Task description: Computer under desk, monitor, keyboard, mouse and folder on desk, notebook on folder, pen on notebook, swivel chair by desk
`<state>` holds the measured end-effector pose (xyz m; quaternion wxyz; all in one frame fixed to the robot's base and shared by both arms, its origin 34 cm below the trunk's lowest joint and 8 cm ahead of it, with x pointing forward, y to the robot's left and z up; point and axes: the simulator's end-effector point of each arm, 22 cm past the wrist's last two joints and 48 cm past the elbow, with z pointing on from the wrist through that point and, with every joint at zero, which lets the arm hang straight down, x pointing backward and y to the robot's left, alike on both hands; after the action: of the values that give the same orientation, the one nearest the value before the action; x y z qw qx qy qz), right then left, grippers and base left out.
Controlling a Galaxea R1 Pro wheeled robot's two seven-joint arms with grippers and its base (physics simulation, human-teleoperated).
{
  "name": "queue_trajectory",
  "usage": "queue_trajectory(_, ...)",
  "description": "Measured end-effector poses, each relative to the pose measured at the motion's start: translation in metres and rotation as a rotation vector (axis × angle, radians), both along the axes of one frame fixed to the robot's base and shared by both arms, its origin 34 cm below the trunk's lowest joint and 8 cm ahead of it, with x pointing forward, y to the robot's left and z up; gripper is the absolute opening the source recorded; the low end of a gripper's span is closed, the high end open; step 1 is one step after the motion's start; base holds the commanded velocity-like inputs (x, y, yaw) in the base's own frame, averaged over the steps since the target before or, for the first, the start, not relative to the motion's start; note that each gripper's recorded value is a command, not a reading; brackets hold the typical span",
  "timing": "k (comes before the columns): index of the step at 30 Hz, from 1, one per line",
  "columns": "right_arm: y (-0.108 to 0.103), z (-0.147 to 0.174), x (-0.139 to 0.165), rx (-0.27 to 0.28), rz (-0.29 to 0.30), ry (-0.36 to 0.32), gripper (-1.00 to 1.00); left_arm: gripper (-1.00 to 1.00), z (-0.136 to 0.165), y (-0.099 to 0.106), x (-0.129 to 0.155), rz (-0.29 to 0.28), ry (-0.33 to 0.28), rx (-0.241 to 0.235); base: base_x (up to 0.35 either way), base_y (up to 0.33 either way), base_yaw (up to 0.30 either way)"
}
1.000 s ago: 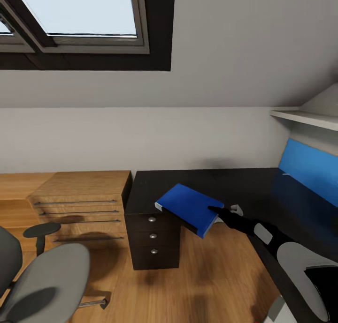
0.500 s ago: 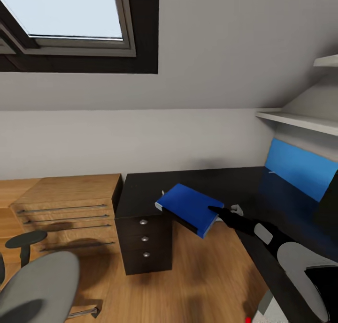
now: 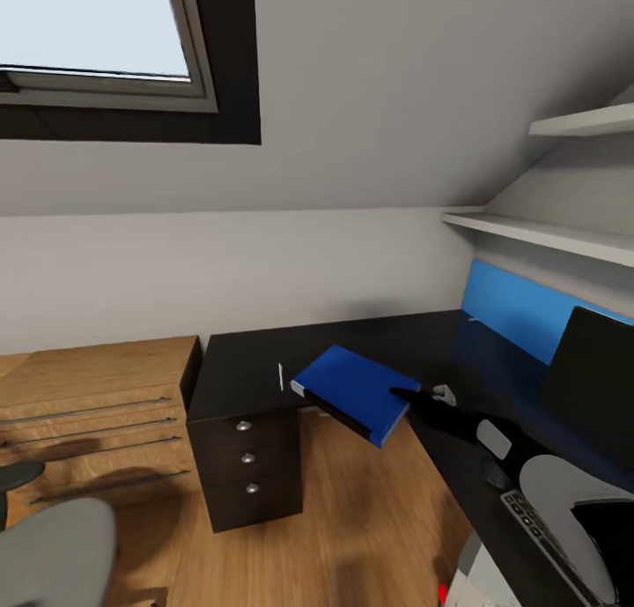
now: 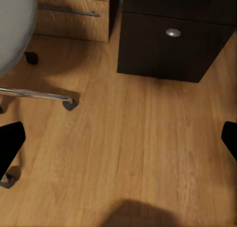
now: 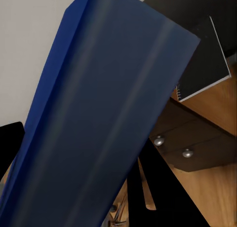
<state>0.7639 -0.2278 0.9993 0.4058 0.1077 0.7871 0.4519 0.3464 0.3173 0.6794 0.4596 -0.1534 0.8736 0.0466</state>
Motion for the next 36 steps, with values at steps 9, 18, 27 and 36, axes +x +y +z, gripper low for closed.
queue_trajectory(9,0.0,0.006,0.0,0.006,-0.003,-0.008,-1.0,1.0,0.002,0.0,0.002,-0.002,-0.007,0.0,0.0,0.0,-0.245)
queue_trajectory(18,-0.001,0.012,0.0,0.014,-0.008,-0.017,-1.0,1.0,0.003,-0.001,0.004,-0.002,-0.012,-0.001,0.0,0.0,-0.245)
queue_trajectory(27,0.0,0.013,0.0,0.016,-0.009,-0.02,-1.0,1.0,0.003,-0.001,0.005,-0.002,-0.014,-0.002,0.0,0.0,-0.079)
queue_trajectory(36,-0.001,0.013,0.001,0.015,-0.011,-0.023,-1.0,1.0,0.003,-0.001,0.005,-0.002,-0.014,-0.002,0.0,0.0,-0.005)
